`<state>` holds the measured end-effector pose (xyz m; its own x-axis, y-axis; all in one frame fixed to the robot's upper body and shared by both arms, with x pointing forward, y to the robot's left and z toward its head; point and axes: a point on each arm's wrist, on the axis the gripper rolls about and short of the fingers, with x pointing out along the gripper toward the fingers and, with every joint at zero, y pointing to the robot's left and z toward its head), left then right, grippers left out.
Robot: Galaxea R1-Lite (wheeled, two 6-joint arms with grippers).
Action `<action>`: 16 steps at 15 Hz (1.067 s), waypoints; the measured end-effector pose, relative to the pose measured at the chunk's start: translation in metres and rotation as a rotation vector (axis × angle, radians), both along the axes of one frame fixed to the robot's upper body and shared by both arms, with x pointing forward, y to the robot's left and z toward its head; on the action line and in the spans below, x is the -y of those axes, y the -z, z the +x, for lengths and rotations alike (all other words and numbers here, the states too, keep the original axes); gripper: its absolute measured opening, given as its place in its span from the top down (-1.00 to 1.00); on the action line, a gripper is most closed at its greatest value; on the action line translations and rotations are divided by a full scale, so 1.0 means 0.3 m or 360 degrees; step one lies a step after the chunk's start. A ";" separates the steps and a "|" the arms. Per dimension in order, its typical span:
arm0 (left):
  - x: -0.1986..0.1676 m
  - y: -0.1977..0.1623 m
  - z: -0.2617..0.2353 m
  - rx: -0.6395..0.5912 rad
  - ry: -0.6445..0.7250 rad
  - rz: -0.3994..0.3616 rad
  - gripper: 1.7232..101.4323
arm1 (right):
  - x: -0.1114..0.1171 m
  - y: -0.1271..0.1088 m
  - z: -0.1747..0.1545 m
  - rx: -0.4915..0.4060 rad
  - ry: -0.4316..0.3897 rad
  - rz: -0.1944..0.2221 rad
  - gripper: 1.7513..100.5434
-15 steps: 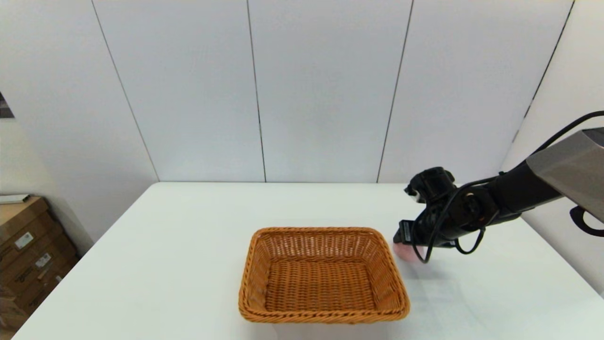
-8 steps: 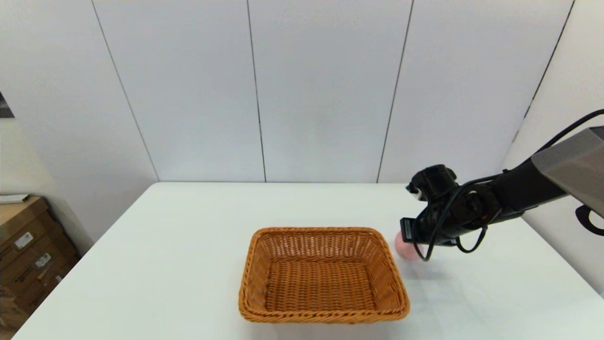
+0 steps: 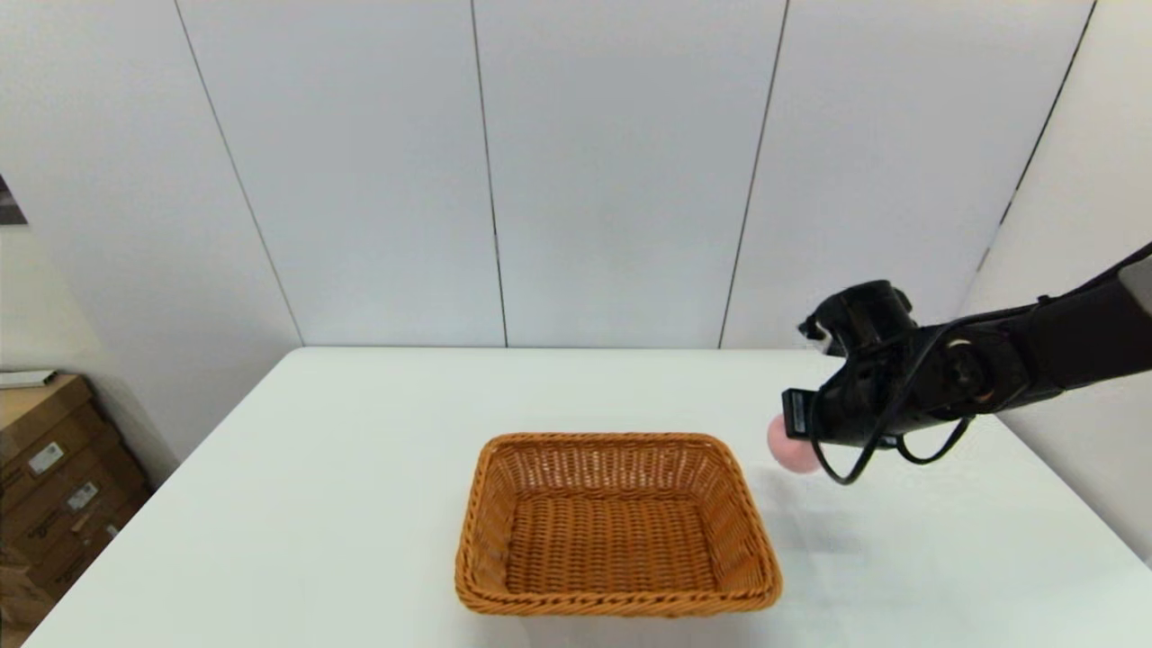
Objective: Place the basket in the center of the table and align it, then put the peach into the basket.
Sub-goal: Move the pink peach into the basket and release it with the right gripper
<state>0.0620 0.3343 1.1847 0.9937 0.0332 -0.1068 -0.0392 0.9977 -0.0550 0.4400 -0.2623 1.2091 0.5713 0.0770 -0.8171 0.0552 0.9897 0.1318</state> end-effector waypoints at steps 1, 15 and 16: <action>0.000 0.000 0.000 0.0000 0.0000 0.0000 -0.93 | 0.004 -0.030 -0.021 0.0021 -0.0002 0.0005 0.95; 0.000 0.000 0.000 0.0001 -0.0003 -0.0003 -0.93 | -0.284 -0.282 -0.408 0.0091 -0.0599 0.0089 0.95; 0.000 0.000 0.000 0.0001 -0.0003 -0.0003 -0.93 | -0.314 -0.272 -0.405 0.0078 -0.0638 0.0082 0.95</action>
<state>0.0620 0.3343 1.1849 0.9937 0.0349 -0.1063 -0.0411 0.9975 -0.0570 0.3183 -0.1682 1.2908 0.5258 0.3415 -0.7791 -0.3414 0.9236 0.1744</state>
